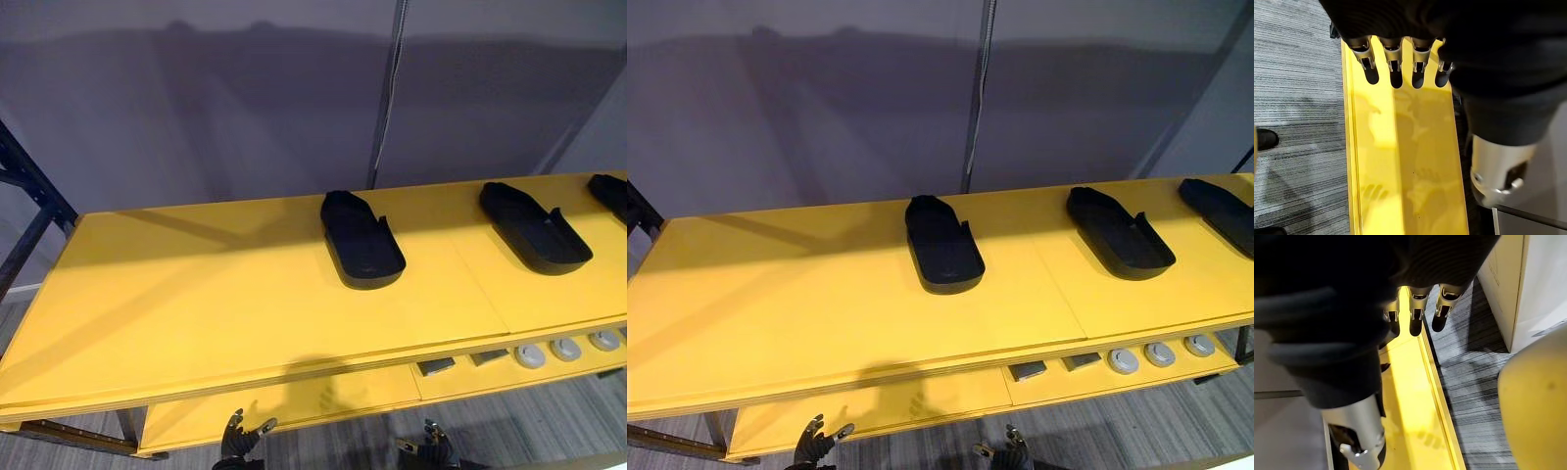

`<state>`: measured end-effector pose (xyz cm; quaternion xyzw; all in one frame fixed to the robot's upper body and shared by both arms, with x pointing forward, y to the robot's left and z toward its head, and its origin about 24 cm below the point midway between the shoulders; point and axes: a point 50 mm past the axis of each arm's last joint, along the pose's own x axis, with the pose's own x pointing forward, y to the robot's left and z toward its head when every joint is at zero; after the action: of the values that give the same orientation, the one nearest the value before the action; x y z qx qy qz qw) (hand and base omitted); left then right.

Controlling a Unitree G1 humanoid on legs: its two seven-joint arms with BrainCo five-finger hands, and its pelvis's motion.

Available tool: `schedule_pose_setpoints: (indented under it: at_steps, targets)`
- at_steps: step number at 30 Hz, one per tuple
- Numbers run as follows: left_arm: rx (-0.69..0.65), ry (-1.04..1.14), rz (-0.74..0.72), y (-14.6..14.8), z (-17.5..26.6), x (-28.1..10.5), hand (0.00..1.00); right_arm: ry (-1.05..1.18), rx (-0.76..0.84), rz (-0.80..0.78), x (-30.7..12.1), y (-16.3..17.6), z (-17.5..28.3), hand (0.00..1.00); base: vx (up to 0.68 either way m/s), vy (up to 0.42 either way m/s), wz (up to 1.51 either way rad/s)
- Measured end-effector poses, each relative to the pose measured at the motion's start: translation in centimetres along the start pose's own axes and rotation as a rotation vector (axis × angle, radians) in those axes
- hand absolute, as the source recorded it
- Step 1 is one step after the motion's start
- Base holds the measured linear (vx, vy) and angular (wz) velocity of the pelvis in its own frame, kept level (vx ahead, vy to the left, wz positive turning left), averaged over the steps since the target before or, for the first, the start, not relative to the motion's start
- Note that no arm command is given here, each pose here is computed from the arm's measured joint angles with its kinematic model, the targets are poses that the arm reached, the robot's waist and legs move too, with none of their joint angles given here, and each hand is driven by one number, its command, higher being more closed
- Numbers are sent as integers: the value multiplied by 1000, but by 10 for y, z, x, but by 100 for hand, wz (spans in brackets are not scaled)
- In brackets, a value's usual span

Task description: Walk over and take plastic housings, then place them on the shelf

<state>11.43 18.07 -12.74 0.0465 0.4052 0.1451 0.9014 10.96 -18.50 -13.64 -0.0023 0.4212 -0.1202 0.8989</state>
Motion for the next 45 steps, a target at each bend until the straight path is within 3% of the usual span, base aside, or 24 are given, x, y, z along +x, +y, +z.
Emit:
schedule_pose_setpoints:
  at_steps: [8, 13, 18, 20, 24, 32, 45]
  targets:
    - [-22, -77, 0, -4, 20, 3, 0, -92, -14, 12, 5, 5, 26, 0, -42, 36, -49]
    - [-24, -153, 9, -7, 46, 12, 0, -225, -42, 27, 13, 16, 69, 0, -177, 116, -117]
    - [17, -209, -26, -17, 66, 18, 0, -172, -77, 13, 14, 12, 55, 0, -97, 72, -38]
    - [43, -200, -15, -11, 64, 20, 0, -122, -100, 26, 18, 14, 47, 0, -18, -31, -65]
    - [61, -158, 2, -5, 59, 25, 0, -156, -241, 22, 32, 5, 72, 0, -72, -98, -128]
    - [92, -102, 9, 2, 40, 23, 0, -177, -324, 48, 34, 16, 78, 0, -74, -50, -121]
    - [96, -43, -24, -7, 24, 20, 0, -104, -332, 25, 27, 5, 48, 0, -33, -113, -102]
